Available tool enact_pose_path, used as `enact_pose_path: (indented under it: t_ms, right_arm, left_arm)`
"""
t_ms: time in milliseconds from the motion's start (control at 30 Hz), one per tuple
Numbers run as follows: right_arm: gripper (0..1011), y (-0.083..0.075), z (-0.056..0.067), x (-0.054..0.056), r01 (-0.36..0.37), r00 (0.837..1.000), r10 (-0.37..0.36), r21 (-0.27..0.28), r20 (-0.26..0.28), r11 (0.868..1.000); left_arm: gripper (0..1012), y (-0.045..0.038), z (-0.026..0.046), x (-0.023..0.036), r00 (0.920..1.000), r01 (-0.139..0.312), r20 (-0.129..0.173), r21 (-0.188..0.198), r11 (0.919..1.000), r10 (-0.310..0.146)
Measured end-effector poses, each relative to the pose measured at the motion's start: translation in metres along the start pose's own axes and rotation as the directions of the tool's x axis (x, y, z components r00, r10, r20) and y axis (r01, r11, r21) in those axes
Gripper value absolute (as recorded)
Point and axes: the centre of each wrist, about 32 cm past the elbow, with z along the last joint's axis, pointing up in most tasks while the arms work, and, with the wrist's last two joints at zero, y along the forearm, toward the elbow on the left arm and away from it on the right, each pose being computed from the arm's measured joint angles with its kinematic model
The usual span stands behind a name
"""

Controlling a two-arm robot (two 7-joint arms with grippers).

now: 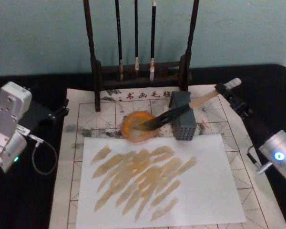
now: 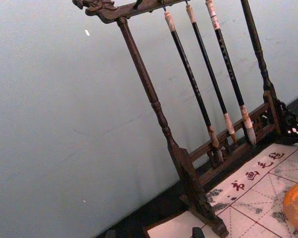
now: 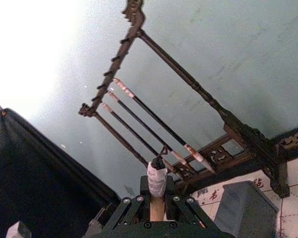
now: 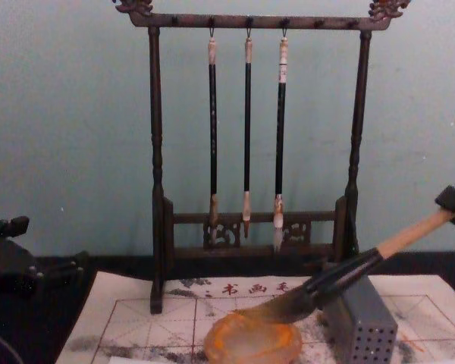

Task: Pick up the brush from the inkstone, write on the paper, then place the brush back to its original position.

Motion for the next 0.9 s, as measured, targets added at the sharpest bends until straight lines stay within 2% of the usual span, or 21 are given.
enact_pose_path:
  t_ms: [233, 467, 600, 900]
  right_arm:
    - [181, -0.017, 0.021, -0.006, -0.028, 0.998, 0.03, -0.038, 0.063, 0.999]
    - [181, -0.028, 0.037, -0.011, -0.041, 0.991, 0.05, -0.074, 0.12, 0.996]
    - [181, -0.036, 0.05, -0.014, -0.039, 0.982, 0.06, -0.118, 0.178, 0.992]
    - [181, -0.05, 0.072, -0.017, -0.025, 0.963, 0.08, -0.209, 0.258, 0.978]
  left_arm:
    - [1001, 0.0, 0.0, 0.0, 1.0, 0.0, 0.0, 0.0, 1.0, 0.0]
    - [1001, 0.0, 0.0, 0.0, 1.0, 0.0, 0.0, 0.0, 1.0, 0.0]
    - [1001, 0.0, 0.0, 0.0, 1.0, 0.0, 0.0, 0.0, 1.0, 0.0]
    - [1001, 0.0, 0.0, 0.0, 1.0, 0.0, 0.0, 0.0, 1.0, 0.0]
